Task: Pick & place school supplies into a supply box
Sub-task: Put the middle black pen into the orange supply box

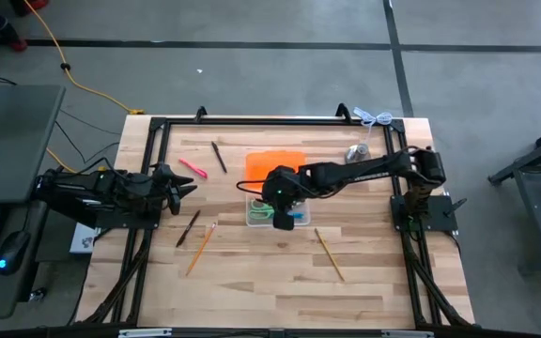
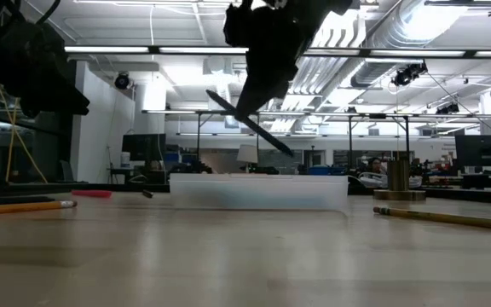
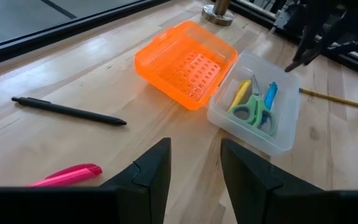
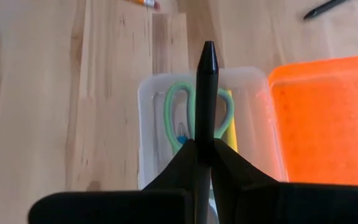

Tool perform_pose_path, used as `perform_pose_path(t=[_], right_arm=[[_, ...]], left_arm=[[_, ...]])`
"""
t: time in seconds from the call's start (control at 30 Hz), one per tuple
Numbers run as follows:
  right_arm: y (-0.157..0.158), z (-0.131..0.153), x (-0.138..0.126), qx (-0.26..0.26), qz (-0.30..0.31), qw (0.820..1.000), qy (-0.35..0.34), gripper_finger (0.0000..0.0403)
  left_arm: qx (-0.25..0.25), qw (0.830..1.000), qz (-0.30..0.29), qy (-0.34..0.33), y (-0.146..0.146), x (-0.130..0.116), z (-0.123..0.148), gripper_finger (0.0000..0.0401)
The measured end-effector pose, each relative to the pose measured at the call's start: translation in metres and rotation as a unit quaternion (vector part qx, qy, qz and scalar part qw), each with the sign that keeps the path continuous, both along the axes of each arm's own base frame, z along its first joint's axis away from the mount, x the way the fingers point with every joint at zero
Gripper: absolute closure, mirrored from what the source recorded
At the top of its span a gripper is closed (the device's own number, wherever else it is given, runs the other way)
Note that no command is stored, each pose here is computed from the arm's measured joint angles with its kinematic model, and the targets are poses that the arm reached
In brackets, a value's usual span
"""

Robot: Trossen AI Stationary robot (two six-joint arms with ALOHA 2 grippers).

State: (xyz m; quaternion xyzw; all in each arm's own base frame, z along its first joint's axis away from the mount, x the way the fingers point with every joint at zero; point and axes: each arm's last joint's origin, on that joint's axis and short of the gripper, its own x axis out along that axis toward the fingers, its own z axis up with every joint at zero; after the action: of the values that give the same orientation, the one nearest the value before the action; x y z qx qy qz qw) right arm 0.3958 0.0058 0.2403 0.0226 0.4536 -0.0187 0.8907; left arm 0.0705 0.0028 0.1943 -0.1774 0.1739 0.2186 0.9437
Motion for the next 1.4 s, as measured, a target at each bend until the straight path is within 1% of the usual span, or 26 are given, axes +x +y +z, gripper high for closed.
perform_pose_path(t=[0.13,0.23,0.33,0.47,0.53,0.77,1.07,1.27,1.4], right_arm=[[0.000,-0.004,0.001,-0.002,0.003,1.000,0.010,0.0392],[-0.001,-0.005,-0.001,-0.021,0.000,1.000,0.018,0.0392],[-0.002,-0.009,-0.003,-0.029,-0.003,0.999,0.042,0.0392],[-0.001,-0.019,-0.004,-0.036,0.005,0.997,0.069,0.0392],[0.000,-0.022,-0.002,-0.039,0.010,0.997,0.071,0.0392],[0.004,-0.035,0.001,-0.039,0.018,0.995,0.092,0.0392],[0.004,-0.037,0.001,-0.043,0.025,0.994,0.096,0.0392],[0.005,-0.051,0.004,-0.029,0.037,0.992,0.115,0.0392],[0.004,-0.058,0.007,-0.038,0.042,0.991,0.120,0.0392]], left_arm=[[-0.006,1.000,-0.007,-0.013,-0.001,0.001,0.002,0.0231],[-0.006,0.999,-0.023,-0.022,-0.001,0.002,0.004,0.0231],[0.003,0.997,-0.063,-0.033,-0.004,0.004,0.008,0.0231],[0.021,0.990,-0.125,-0.061,-0.007,0.008,0.015,0.0231],[0.029,0.987,-0.141,-0.072,-0.008,0.008,0.017,0.0231],[0.033,0.986,-0.143,-0.075,-0.008,0.009,0.018,0.0231],[0.030,0.986,-0.142,-0.076,-0.008,0.009,0.018,0.0231],[0.030,0.986,-0.142,-0.076,-0.008,0.009,0.018,0.0231],[0.029,0.986,-0.144,-0.076,-0.008,0.009,0.018,0.0231]])
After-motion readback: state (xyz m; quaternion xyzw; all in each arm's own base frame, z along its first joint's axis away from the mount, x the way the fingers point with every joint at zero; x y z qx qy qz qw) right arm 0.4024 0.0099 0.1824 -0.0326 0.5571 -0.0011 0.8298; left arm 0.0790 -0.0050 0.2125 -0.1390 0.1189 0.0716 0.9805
